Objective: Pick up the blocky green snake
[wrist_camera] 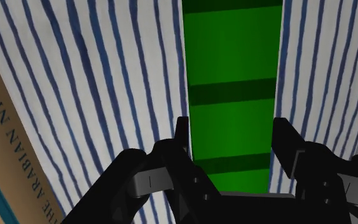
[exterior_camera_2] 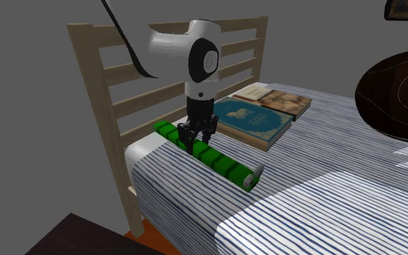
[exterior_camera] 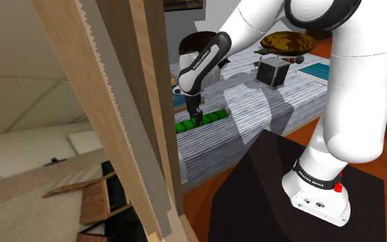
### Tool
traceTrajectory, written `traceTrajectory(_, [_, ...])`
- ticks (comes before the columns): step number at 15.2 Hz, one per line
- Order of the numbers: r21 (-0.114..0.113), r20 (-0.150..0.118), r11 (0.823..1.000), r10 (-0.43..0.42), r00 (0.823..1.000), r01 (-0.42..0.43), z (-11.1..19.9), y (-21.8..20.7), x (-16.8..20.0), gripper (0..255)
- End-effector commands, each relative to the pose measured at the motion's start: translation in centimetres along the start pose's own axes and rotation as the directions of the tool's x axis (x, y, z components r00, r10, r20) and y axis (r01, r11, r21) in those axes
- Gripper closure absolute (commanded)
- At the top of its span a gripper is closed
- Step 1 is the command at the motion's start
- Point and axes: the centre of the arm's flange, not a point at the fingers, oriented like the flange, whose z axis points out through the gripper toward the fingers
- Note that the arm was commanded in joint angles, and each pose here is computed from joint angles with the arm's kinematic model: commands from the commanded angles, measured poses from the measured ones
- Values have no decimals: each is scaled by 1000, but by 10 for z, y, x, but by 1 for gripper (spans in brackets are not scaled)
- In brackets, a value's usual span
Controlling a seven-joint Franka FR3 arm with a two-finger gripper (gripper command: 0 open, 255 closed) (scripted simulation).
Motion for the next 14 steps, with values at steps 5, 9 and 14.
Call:
traceTrajectory(5, [0, 0, 1000, 0, 1000, 0, -31, -3, -1, 255])
traceTrajectory(9, [0, 0, 1000, 0, 1000, 0, -52, -6, -1, 255])
traceTrajectory(14, [0, 0, 1000, 0, 1000, 0, -68, -8, -2, 255])
